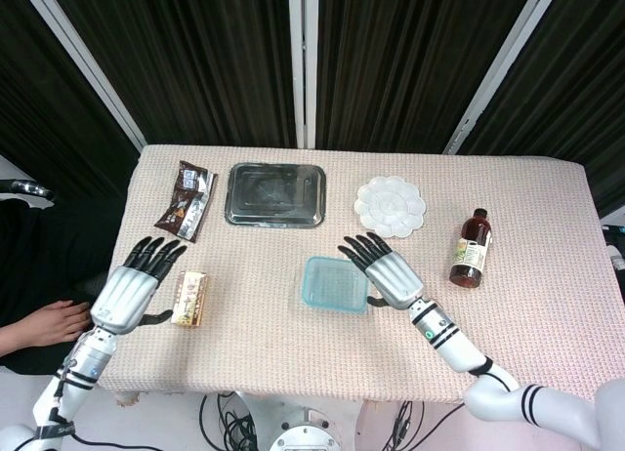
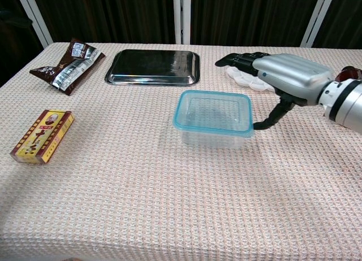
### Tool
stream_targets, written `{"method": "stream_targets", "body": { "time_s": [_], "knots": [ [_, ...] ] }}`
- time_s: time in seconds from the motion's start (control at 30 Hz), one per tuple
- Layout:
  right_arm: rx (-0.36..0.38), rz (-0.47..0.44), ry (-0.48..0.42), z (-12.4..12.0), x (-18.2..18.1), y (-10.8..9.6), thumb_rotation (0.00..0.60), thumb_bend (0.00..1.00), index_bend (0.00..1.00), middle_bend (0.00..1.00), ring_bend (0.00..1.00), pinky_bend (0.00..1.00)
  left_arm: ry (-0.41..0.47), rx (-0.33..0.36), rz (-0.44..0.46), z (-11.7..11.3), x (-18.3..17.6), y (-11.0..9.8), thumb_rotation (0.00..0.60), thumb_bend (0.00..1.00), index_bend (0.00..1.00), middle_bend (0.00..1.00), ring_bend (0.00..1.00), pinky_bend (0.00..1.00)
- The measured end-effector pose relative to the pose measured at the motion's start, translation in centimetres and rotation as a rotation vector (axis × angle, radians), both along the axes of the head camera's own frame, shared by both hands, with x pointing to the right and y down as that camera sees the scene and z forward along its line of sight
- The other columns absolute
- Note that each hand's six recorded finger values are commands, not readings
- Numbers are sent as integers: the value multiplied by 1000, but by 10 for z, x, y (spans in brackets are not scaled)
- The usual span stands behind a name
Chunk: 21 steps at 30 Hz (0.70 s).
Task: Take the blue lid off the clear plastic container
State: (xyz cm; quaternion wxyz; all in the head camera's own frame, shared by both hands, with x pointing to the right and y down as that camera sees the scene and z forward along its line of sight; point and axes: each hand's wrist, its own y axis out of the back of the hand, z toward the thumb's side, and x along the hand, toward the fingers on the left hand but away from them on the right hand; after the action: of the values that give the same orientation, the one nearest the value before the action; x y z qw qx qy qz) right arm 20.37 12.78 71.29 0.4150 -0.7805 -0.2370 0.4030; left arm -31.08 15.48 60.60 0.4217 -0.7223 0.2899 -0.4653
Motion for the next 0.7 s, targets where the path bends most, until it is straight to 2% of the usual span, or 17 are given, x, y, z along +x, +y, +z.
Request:
{"method": "stream_targets", "body": {
  "time_s": [0.23, 0.4, 0.53, 0.7],
  "knots": [
    [10, -34, -4, 3, -18, -4, 600, 26, 0, 0, 0, 0, 37, -62, 113, 12, 46, -13, 600, 0, 45, 46, 0, 52],
    [24, -18, 18, -9, 2, -9, 600, 26, 0, 0, 0, 0, 84, -107, 186, 19, 86, -26, 600, 0, 24, 44, 0, 52],
    [70, 34, 45, -34, 39, -17, 600, 26, 0, 20, 0, 0, 113, -152, 254, 26, 121, -36, 600, 0, 8, 34, 0, 52],
    [152, 128, 71, -81, 91, -20, 600, 26, 0, 38, 0, 0, 125, -248, 318, 43, 164, -44, 600, 0, 0, 19, 0, 52]
  ]
}}
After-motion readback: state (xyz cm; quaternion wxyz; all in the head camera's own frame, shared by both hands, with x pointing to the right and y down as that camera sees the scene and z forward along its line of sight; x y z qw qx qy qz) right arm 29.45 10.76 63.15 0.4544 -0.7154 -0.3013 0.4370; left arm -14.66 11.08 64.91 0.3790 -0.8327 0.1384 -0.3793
